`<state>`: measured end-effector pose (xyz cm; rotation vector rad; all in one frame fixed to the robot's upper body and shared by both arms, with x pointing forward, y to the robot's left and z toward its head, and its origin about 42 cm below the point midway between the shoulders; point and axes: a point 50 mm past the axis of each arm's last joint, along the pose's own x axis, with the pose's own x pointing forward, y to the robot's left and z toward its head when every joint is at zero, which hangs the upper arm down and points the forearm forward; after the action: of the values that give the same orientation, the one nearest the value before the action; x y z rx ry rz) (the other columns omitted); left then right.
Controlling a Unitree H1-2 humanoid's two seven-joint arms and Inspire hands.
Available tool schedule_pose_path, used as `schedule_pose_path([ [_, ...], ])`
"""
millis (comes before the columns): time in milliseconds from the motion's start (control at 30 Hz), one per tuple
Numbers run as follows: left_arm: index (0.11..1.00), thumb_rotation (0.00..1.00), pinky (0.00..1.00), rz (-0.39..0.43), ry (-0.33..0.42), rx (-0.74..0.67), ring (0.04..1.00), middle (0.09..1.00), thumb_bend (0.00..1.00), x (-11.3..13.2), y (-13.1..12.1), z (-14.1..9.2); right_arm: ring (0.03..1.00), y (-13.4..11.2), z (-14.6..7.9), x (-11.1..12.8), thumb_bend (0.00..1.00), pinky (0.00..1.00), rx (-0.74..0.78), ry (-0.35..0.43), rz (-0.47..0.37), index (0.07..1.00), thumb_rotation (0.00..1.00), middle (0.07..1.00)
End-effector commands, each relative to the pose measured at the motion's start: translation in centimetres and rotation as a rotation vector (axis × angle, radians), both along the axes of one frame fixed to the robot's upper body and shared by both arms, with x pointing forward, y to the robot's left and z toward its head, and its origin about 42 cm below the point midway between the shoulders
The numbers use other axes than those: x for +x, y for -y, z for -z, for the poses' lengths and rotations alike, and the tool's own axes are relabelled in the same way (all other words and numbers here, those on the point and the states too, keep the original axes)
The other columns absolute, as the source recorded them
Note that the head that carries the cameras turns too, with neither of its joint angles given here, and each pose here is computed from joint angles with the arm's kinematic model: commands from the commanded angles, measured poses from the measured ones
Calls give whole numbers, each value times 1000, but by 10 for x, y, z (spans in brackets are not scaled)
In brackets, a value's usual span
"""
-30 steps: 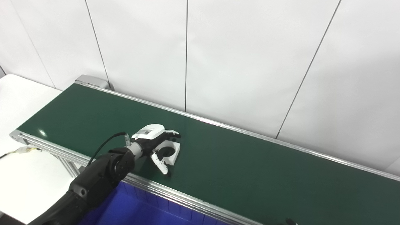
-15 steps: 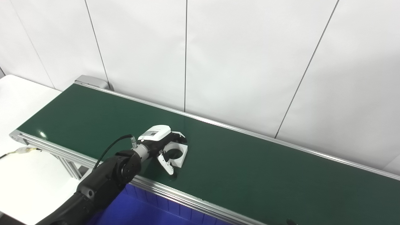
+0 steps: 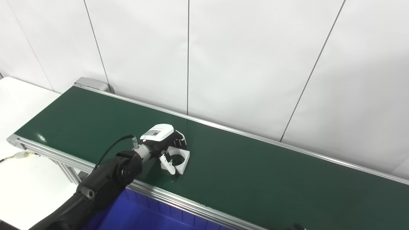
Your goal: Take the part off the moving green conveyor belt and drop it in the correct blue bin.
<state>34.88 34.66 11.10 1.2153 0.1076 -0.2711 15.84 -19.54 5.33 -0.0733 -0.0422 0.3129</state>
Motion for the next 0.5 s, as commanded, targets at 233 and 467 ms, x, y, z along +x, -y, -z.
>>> schedule_pose_path([
  [233, 517, 0, 713, -19, 14, 19, 497, 457, 519, -2, -12, -7, 797, 1, -12, 2, 736, 709, 23, 81, -10, 916, 953, 846],
  [467, 520, 0, 707, 11, 47, -31, 513, 454, 519, -9, -5, -23, 793, 0, -13, 2, 745, 706, 16, 81, -10, 913, 956, 843],
])
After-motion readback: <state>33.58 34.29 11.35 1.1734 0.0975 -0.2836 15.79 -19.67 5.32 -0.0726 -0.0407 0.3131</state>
